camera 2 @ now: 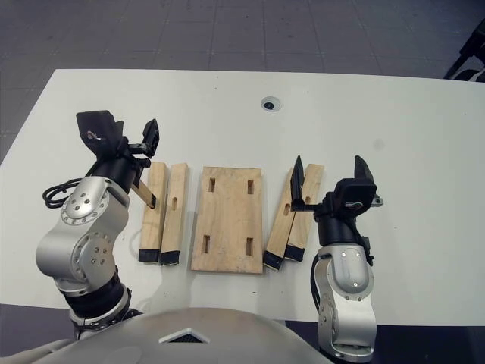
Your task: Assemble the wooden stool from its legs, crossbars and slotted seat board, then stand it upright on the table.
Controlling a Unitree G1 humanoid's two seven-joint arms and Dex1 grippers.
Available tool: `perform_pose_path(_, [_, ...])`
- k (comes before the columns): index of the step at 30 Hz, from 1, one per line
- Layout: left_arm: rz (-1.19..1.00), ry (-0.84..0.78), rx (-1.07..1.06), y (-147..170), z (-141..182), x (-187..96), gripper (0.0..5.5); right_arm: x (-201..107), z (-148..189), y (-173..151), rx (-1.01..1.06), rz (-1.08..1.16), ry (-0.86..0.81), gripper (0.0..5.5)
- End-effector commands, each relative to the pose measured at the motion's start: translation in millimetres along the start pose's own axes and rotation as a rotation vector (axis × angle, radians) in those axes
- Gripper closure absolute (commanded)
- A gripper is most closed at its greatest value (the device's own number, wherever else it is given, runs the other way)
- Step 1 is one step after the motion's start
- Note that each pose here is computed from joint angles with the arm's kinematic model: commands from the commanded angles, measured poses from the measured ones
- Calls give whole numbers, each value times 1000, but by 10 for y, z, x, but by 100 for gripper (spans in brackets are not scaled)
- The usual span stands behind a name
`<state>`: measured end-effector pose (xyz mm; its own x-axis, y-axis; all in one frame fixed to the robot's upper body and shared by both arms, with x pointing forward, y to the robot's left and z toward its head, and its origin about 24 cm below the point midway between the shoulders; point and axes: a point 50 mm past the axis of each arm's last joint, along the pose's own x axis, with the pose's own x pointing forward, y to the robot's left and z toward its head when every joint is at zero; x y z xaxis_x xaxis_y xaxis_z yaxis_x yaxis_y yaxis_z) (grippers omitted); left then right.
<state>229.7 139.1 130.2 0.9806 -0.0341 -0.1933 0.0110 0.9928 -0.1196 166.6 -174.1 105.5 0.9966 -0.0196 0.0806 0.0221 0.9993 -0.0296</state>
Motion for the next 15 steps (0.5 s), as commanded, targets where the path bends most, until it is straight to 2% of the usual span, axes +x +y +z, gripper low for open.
perform_pose_path(1, [38, 179, -55, 82, -398, -23, 201, -11, -8, -2, 3, -9, 4, 0])
perform_pose_path(6, [51, -162, -97, 128, 98, -3, 201, -38, -42, 10, 12, -18, 14, 0])
perform_pose_path(9, [37, -362, -63, 128, 402, -107, 201, -46, -44, 15, 14, -20, 14, 0])
perform_pose_path(12, [18, -431, -9, 102, 463, -294, 201, -49, -35, 13, 13, -18, 10, 0])
perform_pose_path(15, [-1, -412, 24, 97, 395, -464, 201, -64, -23, 6, 11, -23, 9, 0])
